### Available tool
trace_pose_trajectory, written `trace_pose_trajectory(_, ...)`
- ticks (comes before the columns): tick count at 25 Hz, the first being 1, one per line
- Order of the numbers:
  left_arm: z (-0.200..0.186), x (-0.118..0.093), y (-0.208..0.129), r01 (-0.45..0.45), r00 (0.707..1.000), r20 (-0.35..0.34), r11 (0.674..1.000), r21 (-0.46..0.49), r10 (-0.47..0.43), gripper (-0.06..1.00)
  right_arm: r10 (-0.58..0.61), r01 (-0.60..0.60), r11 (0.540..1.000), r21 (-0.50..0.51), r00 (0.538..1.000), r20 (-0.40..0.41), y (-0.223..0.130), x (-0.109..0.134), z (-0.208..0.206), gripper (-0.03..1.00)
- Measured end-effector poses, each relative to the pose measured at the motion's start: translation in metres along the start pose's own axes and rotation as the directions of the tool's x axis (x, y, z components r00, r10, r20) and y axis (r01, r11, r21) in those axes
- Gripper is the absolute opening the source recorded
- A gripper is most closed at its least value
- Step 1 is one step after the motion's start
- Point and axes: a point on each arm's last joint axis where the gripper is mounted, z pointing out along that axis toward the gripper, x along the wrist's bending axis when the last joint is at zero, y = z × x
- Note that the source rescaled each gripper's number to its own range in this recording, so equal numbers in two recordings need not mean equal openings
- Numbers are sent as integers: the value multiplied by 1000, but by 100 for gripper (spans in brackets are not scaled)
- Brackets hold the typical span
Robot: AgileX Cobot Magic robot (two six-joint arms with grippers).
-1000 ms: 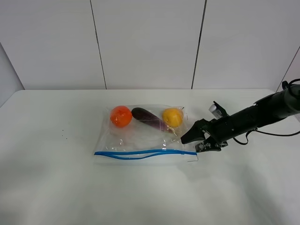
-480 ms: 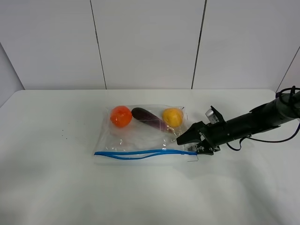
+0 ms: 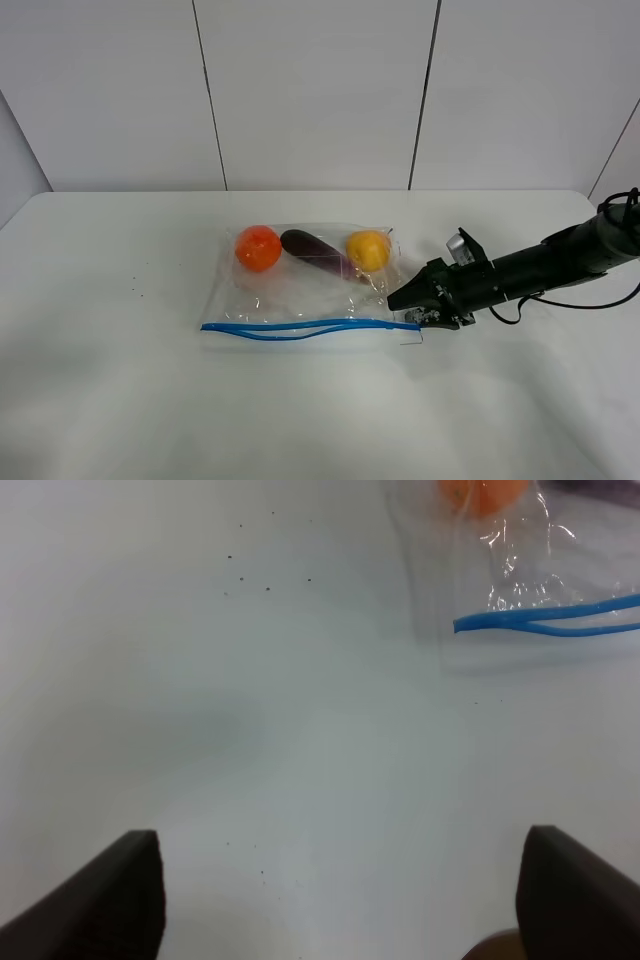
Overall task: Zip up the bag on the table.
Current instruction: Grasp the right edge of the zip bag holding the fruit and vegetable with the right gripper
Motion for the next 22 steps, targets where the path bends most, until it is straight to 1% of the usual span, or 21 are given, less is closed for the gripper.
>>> trace_pose_trajectory(2,0,0,0,0,1000,0,1000,0,0,100,11,-11,1000,-18,1000,3,1,-4,-6,73)
trace_pose_trajectory(5,0,0,0,0,1000,0,1000,0,0,100,15,-15,1000,-20,1000,-2,1,-3,-6,73)
trace_pose_trajectory(12,0,0,0,0,1000,0,1000,0,0,100,-10,10,1000,11,1000,4,0,4,8,73)
trace_pose_trajectory(18,0,0,0,0,1000,0,1000,0,0,100,-32,32,999,10,999,14,0,5,11,73)
trace_pose_trajectory(19,0,0,0,0,1000,0,1000,0,0,100,-32,32,999,10,999,15,0,5,11,70)
trace_pose_trajectory(20,0,0,0,0,1000,0,1000,0,0,100,-31,31,999,8,999,14,0,5,11,66)
trace_pose_trajectory(22,0,0,0,0,1000,0,1000,0,0,100,-30,30,1000,4,999,16,1,5,11,50)
